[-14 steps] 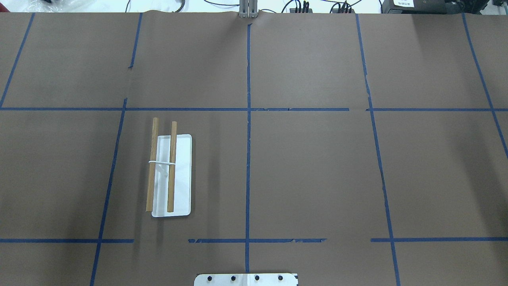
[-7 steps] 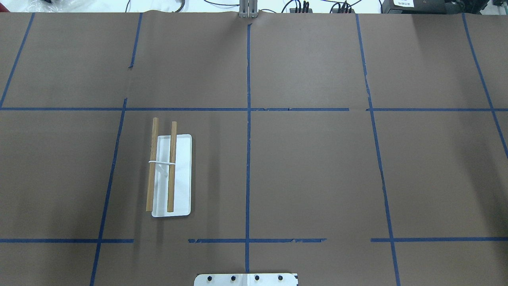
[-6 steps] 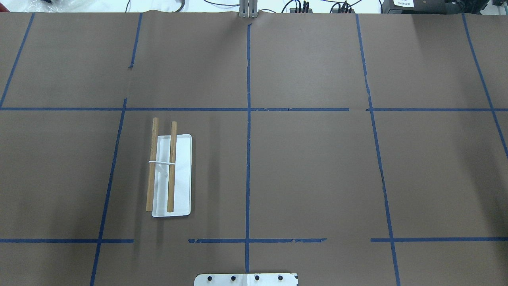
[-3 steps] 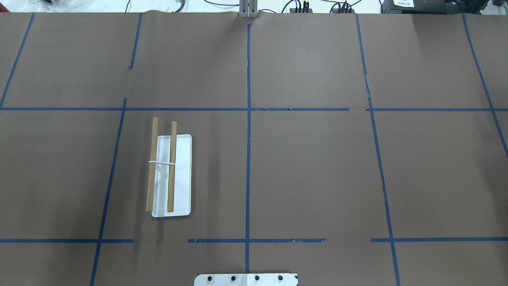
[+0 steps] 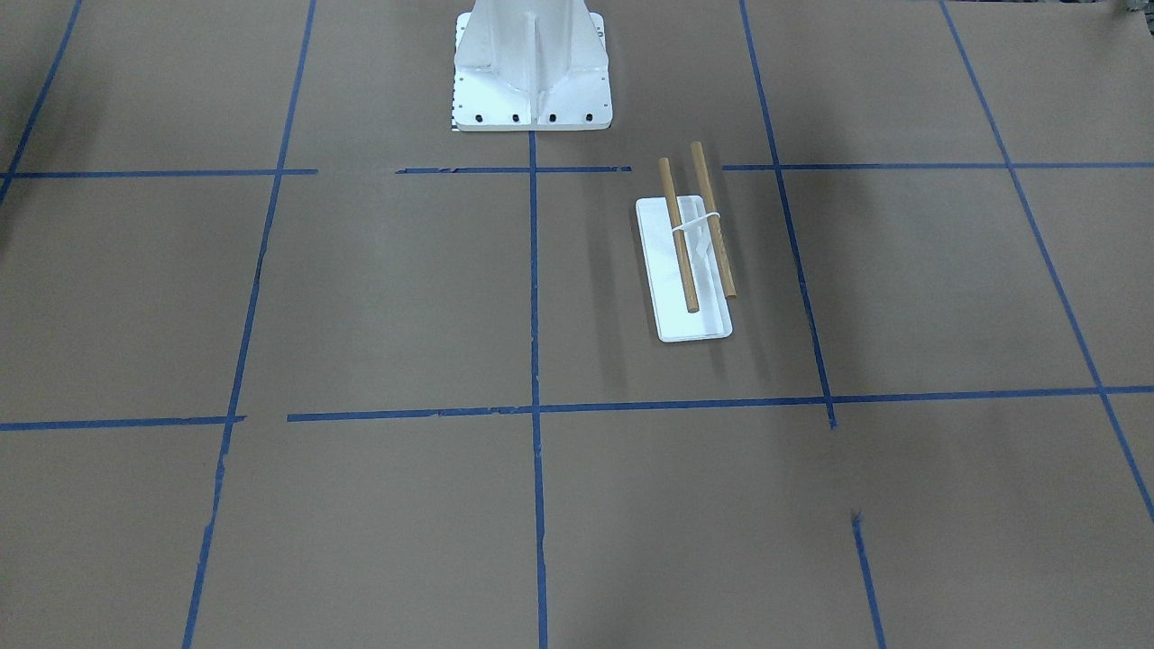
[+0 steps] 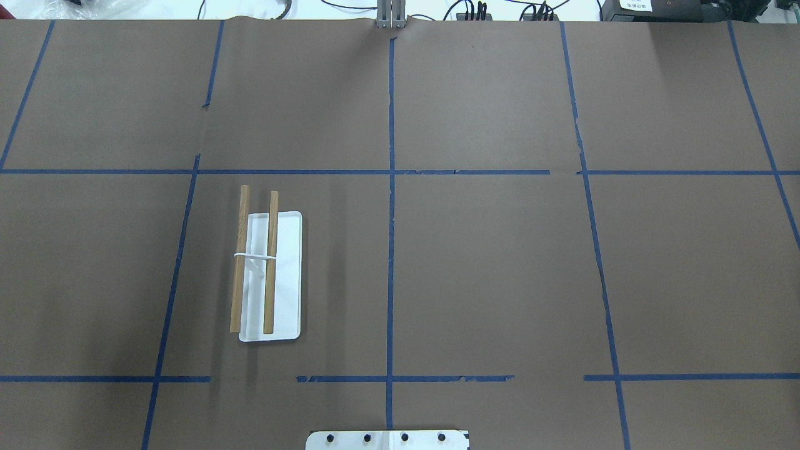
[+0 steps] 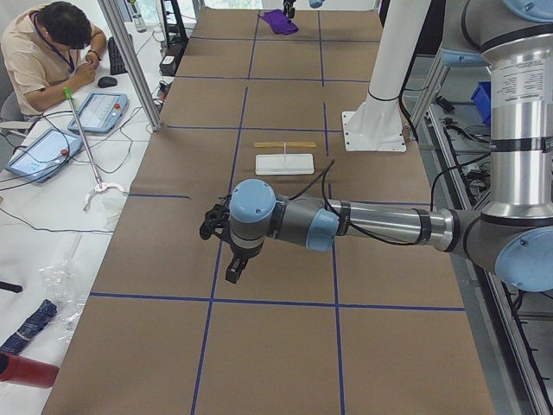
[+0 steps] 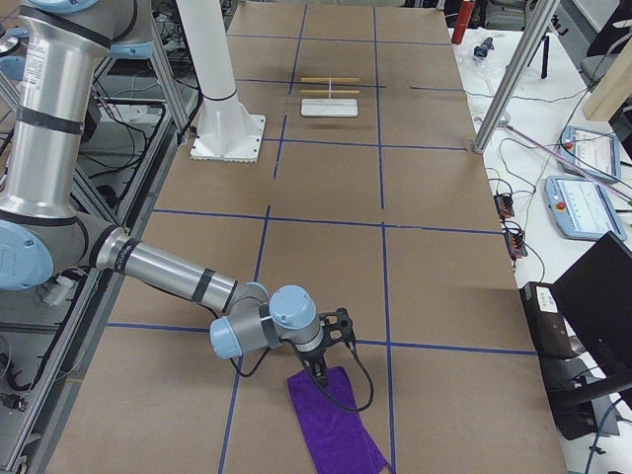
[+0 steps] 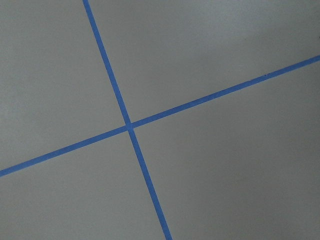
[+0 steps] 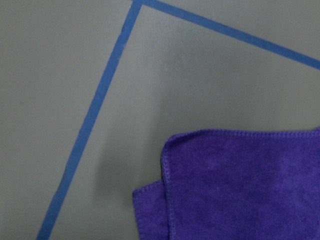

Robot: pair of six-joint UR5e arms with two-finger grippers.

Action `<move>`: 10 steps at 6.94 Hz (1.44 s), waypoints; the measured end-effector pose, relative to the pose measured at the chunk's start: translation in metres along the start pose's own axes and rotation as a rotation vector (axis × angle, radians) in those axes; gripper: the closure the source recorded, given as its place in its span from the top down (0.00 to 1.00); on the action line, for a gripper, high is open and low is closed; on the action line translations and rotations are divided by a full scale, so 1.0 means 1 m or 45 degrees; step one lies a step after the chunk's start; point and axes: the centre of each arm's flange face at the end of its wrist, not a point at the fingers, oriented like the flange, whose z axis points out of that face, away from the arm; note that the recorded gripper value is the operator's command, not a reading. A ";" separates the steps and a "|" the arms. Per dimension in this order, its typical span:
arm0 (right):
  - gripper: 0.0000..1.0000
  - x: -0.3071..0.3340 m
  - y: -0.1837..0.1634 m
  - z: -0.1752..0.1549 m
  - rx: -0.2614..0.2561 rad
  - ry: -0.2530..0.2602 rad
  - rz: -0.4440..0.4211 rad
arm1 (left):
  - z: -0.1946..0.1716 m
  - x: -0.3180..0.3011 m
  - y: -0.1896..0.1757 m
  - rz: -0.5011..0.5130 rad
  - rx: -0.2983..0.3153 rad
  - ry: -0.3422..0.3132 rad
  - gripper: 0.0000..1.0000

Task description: Hang towel on rack

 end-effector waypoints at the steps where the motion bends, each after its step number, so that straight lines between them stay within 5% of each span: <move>1: 0.97 -0.001 0.011 0.013 -0.019 0.003 -0.035 | 0.000 0.000 0.000 0.002 0.000 0.000 1.00; 6: 0.82 -0.007 0.039 0.035 -0.081 -0.008 -0.100 | 0.000 0.000 0.000 0.004 0.004 -0.001 1.00; 9: 0.40 0.000 0.054 0.042 -0.114 0.010 -0.117 | 0.000 0.000 0.000 0.009 0.009 -0.003 1.00; 10: 0.16 0.001 0.055 0.042 -0.117 0.016 -0.118 | 0.000 0.000 0.001 0.010 0.009 -0.003 1.00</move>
